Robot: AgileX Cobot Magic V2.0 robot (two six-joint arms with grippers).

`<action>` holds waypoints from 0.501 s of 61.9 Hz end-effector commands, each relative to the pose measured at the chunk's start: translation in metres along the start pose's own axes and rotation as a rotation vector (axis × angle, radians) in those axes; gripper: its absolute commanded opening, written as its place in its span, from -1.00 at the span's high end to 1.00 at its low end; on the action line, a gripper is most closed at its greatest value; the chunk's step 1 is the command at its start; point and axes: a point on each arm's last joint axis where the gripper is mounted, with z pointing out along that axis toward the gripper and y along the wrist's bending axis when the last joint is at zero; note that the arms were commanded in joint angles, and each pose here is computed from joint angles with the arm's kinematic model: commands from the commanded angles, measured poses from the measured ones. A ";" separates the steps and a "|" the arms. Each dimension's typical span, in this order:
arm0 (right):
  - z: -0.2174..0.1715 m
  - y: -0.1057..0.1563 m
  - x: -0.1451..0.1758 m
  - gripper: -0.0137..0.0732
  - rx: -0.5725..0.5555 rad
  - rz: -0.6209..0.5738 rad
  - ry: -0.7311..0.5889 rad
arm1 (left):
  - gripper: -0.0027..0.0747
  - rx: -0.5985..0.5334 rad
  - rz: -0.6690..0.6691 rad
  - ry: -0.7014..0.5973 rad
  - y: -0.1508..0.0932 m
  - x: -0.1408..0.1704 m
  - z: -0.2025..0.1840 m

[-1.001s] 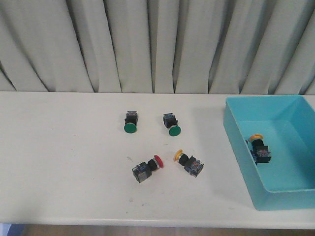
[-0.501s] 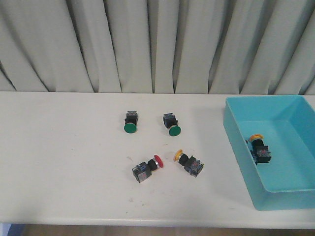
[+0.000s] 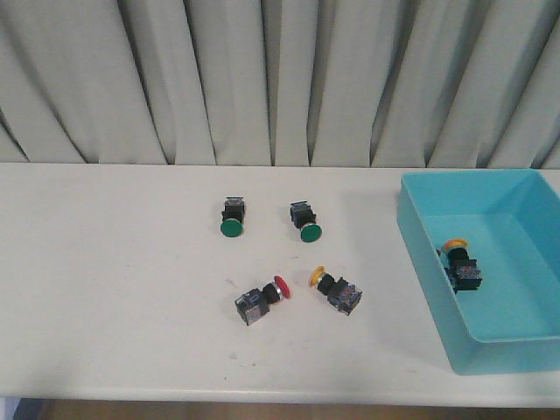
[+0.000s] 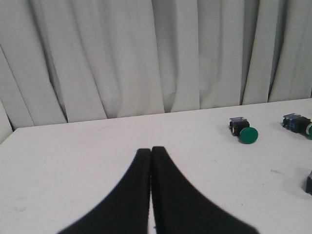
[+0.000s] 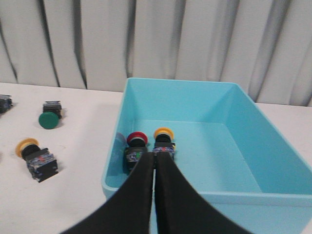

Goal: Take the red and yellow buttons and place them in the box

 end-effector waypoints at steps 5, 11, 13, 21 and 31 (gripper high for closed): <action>-0.001 0.000 -0.005 0.69 -0.002 0.031 -0.083 | 0.95 -0.003 -0.016 -0.036 0.000 0.009 0.001; -0.001 0.000 -0.005 0.69 -0.005 0.043 -0.084 | 0.95 -0.003 -0.016 -0.036 0.000 0.009 0.001; -0.001 0.000 -0.006 0.69 -0.005 0.043 -0.089 | 0.95 -0.003 -0.016 -0.036 0.000 0.009 0.001; -0.001 0.000 -0.010 0.69 -0.002 0.043 -0.132 | 0.95 -0.003 -0.016 -0.036 0.000 0.009 0.001; -0.001 0.000 -0.010 0.69 -0.002 0.044 -0.135 | 0.95 -0.003 -0.016 -0.036 0.000 0.009 0.001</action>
